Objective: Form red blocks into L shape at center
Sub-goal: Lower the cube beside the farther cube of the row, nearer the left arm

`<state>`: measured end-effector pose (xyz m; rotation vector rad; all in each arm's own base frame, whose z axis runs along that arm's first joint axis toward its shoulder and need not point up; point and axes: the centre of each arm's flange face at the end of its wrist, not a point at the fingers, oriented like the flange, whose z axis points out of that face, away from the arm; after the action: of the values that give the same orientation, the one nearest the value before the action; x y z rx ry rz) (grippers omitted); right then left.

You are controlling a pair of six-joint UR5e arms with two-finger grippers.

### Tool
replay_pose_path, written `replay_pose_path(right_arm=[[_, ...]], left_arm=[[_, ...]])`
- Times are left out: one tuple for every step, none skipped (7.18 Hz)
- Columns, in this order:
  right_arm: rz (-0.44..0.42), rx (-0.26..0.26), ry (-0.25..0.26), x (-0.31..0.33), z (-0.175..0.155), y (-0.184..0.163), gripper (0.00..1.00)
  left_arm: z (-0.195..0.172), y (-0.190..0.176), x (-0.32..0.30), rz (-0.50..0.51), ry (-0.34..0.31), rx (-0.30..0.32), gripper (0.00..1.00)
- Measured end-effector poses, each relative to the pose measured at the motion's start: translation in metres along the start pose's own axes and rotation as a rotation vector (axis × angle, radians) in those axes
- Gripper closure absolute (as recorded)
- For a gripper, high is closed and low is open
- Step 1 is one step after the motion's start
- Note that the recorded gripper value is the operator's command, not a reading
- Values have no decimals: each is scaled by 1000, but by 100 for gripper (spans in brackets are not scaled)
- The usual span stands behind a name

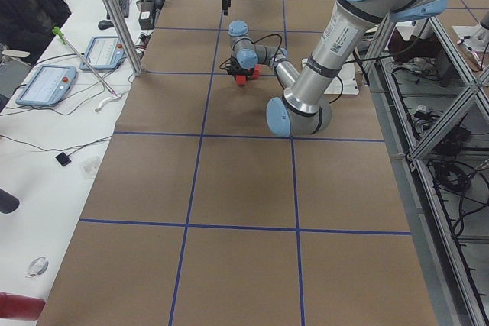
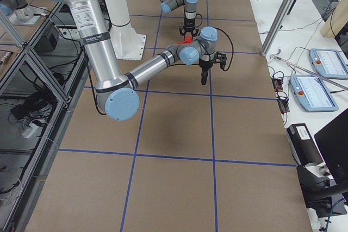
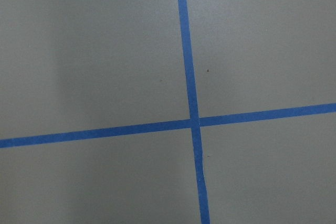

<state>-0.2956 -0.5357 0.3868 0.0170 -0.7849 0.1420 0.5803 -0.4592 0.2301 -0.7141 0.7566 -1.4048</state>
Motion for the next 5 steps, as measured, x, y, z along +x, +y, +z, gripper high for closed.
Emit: replay_pose_path(right_arm=[[0,0,-1,0,0,0,1],[1,-1,-2,-1,0,0,1],[1,-1,-2,-1,0,1,1],[2,-1,-2,-1,0,1,1],[3,0,-3,-1,-1,0,1]], left_arm=[[1,1,-1,-9,-2,0,100],[3,2,-3,-13,-5,1,100],[4,2,-4,-16,-7,2,100],[4,2,-4,-17,-7,1,100],[4,3,-4,-17,-7,0,100]])
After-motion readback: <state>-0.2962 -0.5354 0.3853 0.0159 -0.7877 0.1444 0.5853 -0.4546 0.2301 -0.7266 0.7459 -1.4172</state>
